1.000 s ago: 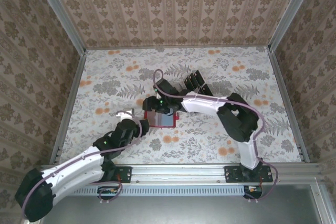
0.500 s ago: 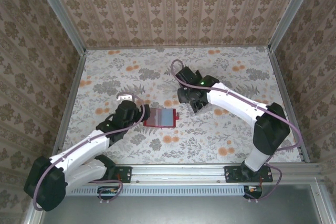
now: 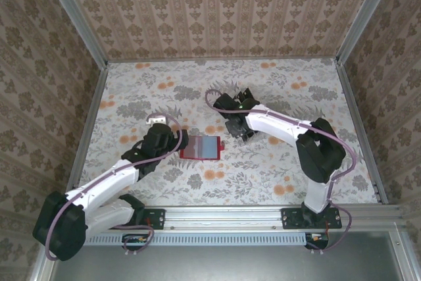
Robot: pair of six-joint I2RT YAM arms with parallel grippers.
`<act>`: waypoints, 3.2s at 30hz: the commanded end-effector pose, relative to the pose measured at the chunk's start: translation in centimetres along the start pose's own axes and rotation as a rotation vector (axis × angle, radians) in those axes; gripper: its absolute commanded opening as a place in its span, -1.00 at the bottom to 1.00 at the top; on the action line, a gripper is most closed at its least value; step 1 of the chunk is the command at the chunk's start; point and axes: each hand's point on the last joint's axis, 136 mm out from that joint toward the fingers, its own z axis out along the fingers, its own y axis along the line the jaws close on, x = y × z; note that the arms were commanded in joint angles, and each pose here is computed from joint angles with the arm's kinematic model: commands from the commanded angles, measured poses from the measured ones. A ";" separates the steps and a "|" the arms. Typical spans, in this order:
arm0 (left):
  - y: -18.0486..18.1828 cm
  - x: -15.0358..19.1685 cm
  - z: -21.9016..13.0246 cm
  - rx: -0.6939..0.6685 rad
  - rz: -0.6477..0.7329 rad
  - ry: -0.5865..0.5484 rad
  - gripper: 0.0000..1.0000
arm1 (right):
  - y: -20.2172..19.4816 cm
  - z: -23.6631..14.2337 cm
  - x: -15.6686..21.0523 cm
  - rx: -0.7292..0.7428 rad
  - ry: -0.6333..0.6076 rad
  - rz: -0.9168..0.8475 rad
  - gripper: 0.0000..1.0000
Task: Put the credit cards into the card holder
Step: Pick up the credit card from the storage box, then insert the credit card into the card slot.
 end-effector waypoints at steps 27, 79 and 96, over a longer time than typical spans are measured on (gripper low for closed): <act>0.3 0.2 0.2 -0.011 0.010 0.012 1.00 | 0.1 1.9 1.2 -0.049 0.062 0.034 -0.72; 2.3 1.8 1.1 -0.139 0.085 0.104 1.00 | 15.6 -3.1 -0.8 -0.598 -0.188 0.490 -1.00; -0.1 2.8 2.3 -0.033 0.154 0.180 1.00 | 13.6 0.1 2.4 -0.552 -0.135 0.480 -1.00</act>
